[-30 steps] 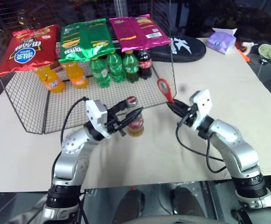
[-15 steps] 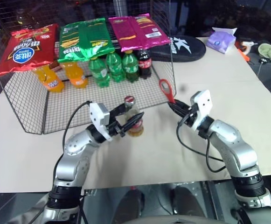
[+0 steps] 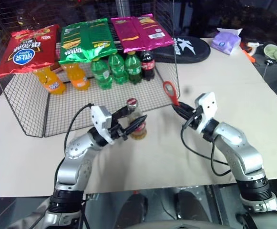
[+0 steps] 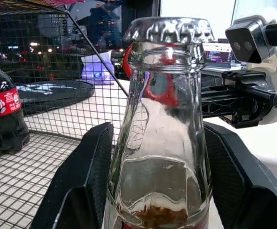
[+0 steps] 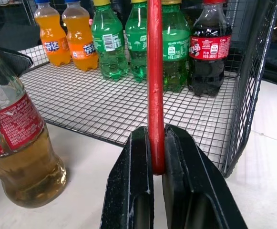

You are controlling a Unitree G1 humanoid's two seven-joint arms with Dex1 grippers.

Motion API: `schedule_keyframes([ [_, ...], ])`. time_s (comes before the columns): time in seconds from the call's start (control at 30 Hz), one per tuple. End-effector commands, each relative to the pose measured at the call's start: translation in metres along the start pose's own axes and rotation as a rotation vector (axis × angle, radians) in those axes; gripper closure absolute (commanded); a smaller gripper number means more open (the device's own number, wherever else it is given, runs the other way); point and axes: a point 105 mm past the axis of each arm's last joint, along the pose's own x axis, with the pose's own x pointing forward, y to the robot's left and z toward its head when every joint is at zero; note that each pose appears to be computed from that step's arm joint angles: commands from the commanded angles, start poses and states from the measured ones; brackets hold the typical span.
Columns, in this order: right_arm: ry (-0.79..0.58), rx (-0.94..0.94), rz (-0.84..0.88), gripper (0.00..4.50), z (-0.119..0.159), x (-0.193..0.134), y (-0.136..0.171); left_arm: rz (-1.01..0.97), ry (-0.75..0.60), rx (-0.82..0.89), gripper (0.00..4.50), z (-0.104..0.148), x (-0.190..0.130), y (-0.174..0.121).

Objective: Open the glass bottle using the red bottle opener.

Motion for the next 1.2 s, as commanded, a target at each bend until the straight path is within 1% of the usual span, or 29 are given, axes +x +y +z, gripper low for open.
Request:
schedule_keyframes([
  [0.03, -0.075, -0.095, 0.028, 4.50, 0.023, 0.004, 0.006, 0.005, 0.022, 0.015, 2.26, -0.003, -0.002, 0.001],
  [0.07, -0.088, -0.128, 0.029, 4.50, 0.027, 0.005, 0.008, 0.005, 0.023, 0.015, 2.26, -0.003, -0.002, 0.001],
  [0.13, -0.123, -0.257, 0.029, 4.50, 0.038, 0.007, 0.010, 0.006, 0.027, 0.016, 2.26, -0.004, -0.003, 0.001],
  [0.2, -0.139, -0.345, 0.035, 4.50, 0.043, 0.009, 0.013, 0.006, 0.031, 0.018, 2.26, -0.004, -0.003, 0.001],
  [0.3, -0.185, -0.621, 0.041, 4.50, 0.050, 0.016, 0.024, 0.009, 0.036, 0.018, 2.26, -0.007, -0.002, 0.002],
  [0.4, -0.216, -0.792, 0.053, 4.50, 0.046, 0.020, 0.033, 0.012, 0.038, 0.018, 2.26, -0.007, -0.001, 0.002],
  [0.43, -0.217, -0.848, 0.073, 4.50, 0.041, 0.021, 0.037, 0.015, 0.039, 0.018, 2.26, -0.008, -0.001, 0.002],
  [0.5, -0.233, -0.916, 0.089, 4.50, 0.034, 0.021, 0.042, 0.021, 0.039, 0.016, 2.26, -0.008, -0.001, 0.003],
  [0.67, -0.315, -1.068, 0.096, 4.50, 0.035, 0.026, 0.048, 0.020, 0.037, 0.009, 2.26, -0.008, 0.000, 0.003],
  [0.77, -0.359, -1.119, 0.104, 4.50, 0.032, 0.028, 0.052, 0.025, 0.032, 0.002, 2.26, -0.009, 0.001, 0.004],
  [0.87, -0.400, -1.127, 0.098, 4.50, 0.033, 0.029, 0.053, 0.027, 0.031, -0.004, 2.26, -0.010, 0.001, 0.005],
  [0.97, -0.405, -1.131, 0.122, 4.50, 0.029, 0.030, 0.055, 0.024, 0.030, -0.005, 2.26, -0.010, 0.002, 0.005],
  [1.03, -0.396, -1.106, 0.146, 4.50, 0.021, 0.030, 0.057, 0.023, 0.028, -0.006, 2.26, -0.010, 0.003, 0.005],
  [1.1, -0.377, -1.058, 0.192, 4.50, 0.010, 0.030, 0.061, 0.021, 0.027, -0.009, 2.26, -0.010, 0.003, 0.005],
  [1.2, -0.354, -0.974, 0.233, 4.50, 0.001, 0.033, 0.065, 0.014, 0.025, -0.015, 2.26, -0.010, 0.006, 0.003],
])
